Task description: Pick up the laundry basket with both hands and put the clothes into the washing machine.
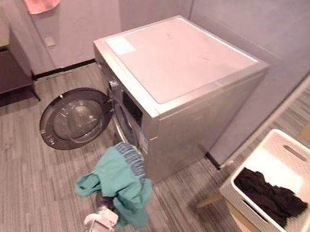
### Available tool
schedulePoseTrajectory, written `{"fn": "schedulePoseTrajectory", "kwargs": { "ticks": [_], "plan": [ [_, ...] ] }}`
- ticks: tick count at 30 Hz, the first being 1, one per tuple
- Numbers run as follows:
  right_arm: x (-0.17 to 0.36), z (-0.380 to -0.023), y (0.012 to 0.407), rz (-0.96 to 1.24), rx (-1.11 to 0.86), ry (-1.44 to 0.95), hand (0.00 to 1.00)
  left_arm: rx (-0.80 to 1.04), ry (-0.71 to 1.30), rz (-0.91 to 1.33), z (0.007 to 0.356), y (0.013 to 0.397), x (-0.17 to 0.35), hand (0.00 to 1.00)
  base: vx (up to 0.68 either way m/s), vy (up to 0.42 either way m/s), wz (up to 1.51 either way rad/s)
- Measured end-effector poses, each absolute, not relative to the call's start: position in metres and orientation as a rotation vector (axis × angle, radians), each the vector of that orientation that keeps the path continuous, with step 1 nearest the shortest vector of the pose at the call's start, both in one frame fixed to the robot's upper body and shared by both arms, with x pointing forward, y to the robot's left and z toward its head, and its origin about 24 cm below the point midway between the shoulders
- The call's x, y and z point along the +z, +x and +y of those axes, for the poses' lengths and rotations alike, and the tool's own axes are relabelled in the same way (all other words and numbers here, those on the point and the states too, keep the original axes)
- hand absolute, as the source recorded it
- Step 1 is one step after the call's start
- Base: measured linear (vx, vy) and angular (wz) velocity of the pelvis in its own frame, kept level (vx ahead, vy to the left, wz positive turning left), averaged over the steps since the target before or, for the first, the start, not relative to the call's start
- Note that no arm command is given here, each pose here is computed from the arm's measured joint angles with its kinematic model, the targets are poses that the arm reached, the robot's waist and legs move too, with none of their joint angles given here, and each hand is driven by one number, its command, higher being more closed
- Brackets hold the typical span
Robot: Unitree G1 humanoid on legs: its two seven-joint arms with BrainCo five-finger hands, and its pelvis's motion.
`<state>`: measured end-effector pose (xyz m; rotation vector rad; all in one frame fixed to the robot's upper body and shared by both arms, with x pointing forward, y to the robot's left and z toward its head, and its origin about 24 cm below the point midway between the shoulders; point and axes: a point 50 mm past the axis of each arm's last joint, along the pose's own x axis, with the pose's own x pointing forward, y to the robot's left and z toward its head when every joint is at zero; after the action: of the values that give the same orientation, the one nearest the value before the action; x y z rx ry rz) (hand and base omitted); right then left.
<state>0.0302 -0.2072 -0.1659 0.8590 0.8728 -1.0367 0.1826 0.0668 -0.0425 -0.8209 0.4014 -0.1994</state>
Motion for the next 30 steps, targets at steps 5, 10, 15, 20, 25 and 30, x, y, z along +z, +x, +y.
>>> {"fn": "schedulePoseTrajectory", "kwargs": {
  "ticks": [5,10,15,20,25,30],
  "plan": [
    [-0.166,-0.207,0.032,0.865,-1.044,0.873,0.0,-0.241,-0.846,0.388,0.06,0.184,-0.038,1.0,0.13,-0.005,0.42],
    [-0.163,-0.217,0.045,0.865,-0.994,0.811,0.0,-0.208,-0.883,0.365,0.068,0.179,-0.034,1.0,0.0,0.077,-0.31],
    [-0.159,-0.22,0.062,0.819,-0.985,0.813,0.0,-0.182,-0.889,0.36,0.072,0.18,-0.034,1.0,0.17,0.269,-0.75],
    [-0.164,-0.225,0.046,0.884,-1.043,0.787,0.0,-0.061,-0.824,0.497,0.092,0.163,-0.067,1.0,0.27,0.664,-0.91],
    [-0.172,-0.202,0.036,0.957,-1.073,0.877,0.0,-0.03,-0.718,0.456,0.119,0.173,-0.065,1.0,0.29,0.604,-0.68],
    [-0.169,-0.21,0.051,0.918,-1.033,0.856,0.0,0.06,-0.71,0.371,0.142,0.184,-0.057,1.0,0.12,0.238,-1.34]
  ]
}}
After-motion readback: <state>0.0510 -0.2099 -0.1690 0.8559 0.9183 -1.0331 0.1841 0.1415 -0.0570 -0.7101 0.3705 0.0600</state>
